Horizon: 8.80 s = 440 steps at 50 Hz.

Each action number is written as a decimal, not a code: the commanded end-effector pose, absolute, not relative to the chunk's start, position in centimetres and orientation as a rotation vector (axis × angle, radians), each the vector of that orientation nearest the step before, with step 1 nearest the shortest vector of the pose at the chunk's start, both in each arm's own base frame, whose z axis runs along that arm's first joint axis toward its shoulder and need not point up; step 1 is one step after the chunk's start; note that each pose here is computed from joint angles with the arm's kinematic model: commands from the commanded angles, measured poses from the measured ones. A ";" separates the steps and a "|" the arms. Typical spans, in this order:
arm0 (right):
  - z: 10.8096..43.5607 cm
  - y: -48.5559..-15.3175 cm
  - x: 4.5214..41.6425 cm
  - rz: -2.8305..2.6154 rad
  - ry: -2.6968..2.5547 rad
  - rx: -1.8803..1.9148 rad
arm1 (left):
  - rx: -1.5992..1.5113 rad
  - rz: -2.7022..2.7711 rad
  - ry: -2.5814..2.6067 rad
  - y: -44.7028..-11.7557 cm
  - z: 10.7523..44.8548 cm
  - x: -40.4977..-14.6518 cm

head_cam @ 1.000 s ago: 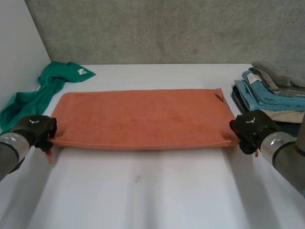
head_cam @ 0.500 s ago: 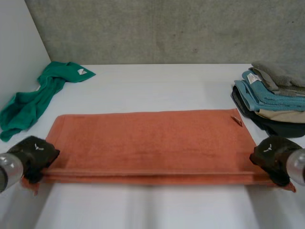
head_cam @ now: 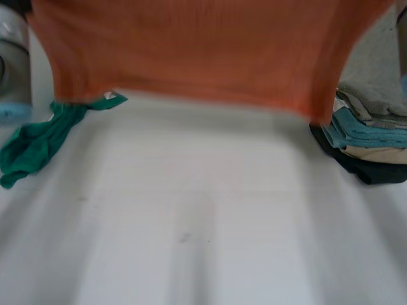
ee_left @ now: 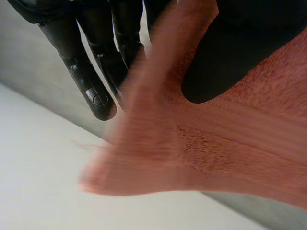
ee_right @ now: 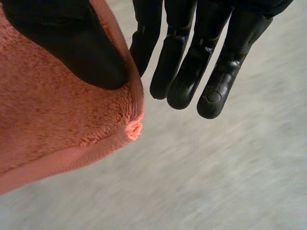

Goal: Fold the laundry.

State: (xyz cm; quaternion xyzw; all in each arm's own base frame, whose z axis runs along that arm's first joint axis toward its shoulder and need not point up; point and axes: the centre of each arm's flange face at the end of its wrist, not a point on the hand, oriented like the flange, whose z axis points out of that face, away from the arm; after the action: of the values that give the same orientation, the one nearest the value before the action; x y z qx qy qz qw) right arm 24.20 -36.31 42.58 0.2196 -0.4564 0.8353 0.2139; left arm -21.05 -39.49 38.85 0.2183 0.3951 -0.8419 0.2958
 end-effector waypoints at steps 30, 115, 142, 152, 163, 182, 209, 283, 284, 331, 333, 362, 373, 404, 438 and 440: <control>17.7 -30.9 24.4 1.483 -1.992 1.306 | 0.765 -1.485 2.314 -34.2 12.6 -14.7; 25.9 -38.3 26.9 1.925 -1.668 1.024 | 0.742 -1.891 1.737 -38.9 20.1 -19.5; 17.5 -31.2 21.4 1.510 -2.245 1.189 | 0.714 -1.824 2.066 -32.5 18.5 -18.2; 14.8 -32.0 19.7 1.608 -2.193 1.129 | 0.708 -1.897 2.205 -31.4 17.6 -18.8; 13.8 -33.0 19.5 1.682 -2.173 1.143 | 0.710 -1.889 2.216 -31.4 17.3 -18.7; 12.2 -33.5 19.7 1.668 -2.189 1.155 | 0.715 -1.874 2.230 -31.1 16.9 -18.7; 12.9 -31.7 16.0 1.537 -2.295 1.068 | 0.699 -1.875 2.223 -31.1 17.2 -18.4; 15.8 -15.3 49.3 2.225 -1.459 2.138 | 0.658 -1.934 2.163 -30.5 19.4 -17.7; 16.8 -15.5 49.1 2.252 -1.480 2.107 | 0.659 -1.936 2.161 -30.4 19.5 -17.7; 12.4 -22.7 28.3 1.767 -2.443 1.178 | 1.109 -1.826 2.199 -29.6 11.9 -27.7; 12.1 -23.1 28.2 1.771 -2.431 1.171 | 1.117 -1.825 2.202 -29.3 12.0 -27.8; 20.2 -19.6 37.9 1.992 -1.460 1.778 | 0.811 -2.055 2.341 -25.2 22.3 -25.3; 16.2 -13.7 42.7 2.064 -1.353 2.218 | 0.616 -2.061 2.269 -26.5 23.8 -23.0; 17.9 -24.8 34.8 1.854 -2.703 1.204 | 1.085 -2.008 2.447 -23.4 16.3 -32.2; 14.3 -24.1 37.2 1.648 -2.630 1.505 | 1.157 -1.670 2.366 -23.0 14.3 -29.3; 16.2 -24.0 37.1 1.720 -2.609 1.483 | 1.140 -1.718 2.346 -23.0 15.6 -29.3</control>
State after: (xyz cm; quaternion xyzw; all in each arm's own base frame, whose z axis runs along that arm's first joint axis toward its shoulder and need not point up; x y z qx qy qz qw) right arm 37.37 -23.86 13.61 0.4377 -0.7537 0.4642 -0.1576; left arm -29.26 -22.98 14.03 0.3737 0.7605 -0.5309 0.0140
